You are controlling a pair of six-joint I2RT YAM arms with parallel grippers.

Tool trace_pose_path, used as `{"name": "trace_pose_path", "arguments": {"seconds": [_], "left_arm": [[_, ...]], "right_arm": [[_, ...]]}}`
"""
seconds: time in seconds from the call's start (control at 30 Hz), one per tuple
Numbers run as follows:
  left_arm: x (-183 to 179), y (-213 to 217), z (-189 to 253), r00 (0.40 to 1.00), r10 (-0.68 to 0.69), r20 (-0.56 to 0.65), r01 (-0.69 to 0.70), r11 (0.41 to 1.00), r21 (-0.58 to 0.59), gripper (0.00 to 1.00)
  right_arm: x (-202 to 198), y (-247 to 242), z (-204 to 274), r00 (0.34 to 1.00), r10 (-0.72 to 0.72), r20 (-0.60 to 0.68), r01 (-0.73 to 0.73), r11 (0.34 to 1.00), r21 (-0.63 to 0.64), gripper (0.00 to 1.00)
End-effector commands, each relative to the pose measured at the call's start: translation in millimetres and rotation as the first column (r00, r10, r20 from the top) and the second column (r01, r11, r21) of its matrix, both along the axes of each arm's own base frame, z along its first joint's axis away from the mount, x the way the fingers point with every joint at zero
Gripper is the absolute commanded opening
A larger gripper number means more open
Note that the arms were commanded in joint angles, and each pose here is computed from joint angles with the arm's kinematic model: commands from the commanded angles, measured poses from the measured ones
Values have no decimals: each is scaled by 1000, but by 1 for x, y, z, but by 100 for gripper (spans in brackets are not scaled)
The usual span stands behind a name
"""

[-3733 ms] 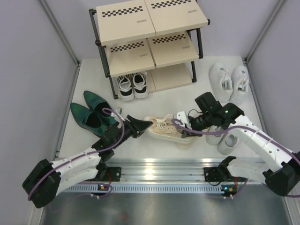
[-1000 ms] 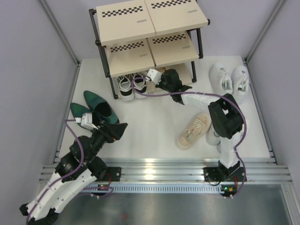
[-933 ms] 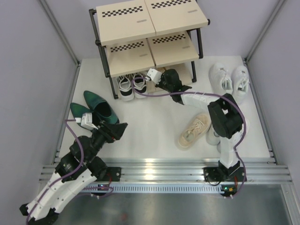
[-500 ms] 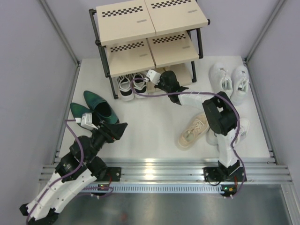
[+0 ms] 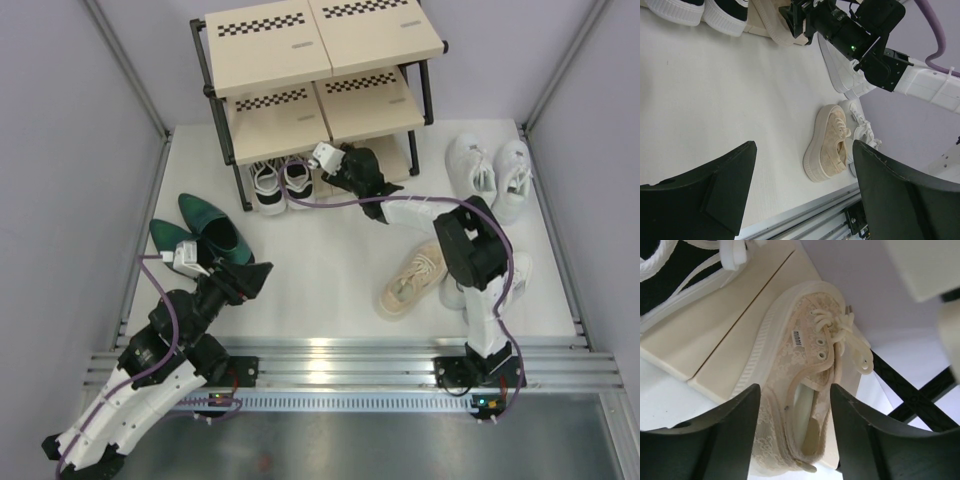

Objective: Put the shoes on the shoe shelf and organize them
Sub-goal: Place the shoe at the shoe shelf, then pick up the shoe at the center of the board.

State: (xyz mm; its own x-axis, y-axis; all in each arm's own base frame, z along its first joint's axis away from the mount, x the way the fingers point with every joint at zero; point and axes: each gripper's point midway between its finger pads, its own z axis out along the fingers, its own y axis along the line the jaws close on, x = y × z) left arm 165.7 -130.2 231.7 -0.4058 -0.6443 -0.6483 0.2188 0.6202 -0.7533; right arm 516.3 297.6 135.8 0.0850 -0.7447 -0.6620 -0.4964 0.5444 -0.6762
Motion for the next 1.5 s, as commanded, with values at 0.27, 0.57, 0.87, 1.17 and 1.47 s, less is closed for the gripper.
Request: {"name": "trace_pose_path", "arguments": {"seconds": [0.27, 0.57, 0.87, 1.17, 1.47], "left_arm": [[-2, -1, 11, 1000, -9, 19, 10, 1000, -22, 83], [0, -15, -5, 995, -61, -74, 65, 996, 56, 87], [0, -25, -23, 988, -108, -112, 120, 986, 114, 89], [1, -44, -36, 979, -172, -112, 179, 982, 57, 89], [-1, -50, -47, 972, -195, -133, 199, 980, 15, 89]], "right_arm": [[-48, -10, 115, 998, 52, 46, -59, 984, 169, 84], [-204, -41, 109, 771, 439, -462, -350, 898, 269, 95], [-286, -165, 47, 673, 187, -716, -76, 980, 185, 96], [-308, -192, 16, 608, 99, -787, 13, 991, 134, 95], [-308, -158, -17, 522, 88, -848, -50, 996, 72, 94]]}}
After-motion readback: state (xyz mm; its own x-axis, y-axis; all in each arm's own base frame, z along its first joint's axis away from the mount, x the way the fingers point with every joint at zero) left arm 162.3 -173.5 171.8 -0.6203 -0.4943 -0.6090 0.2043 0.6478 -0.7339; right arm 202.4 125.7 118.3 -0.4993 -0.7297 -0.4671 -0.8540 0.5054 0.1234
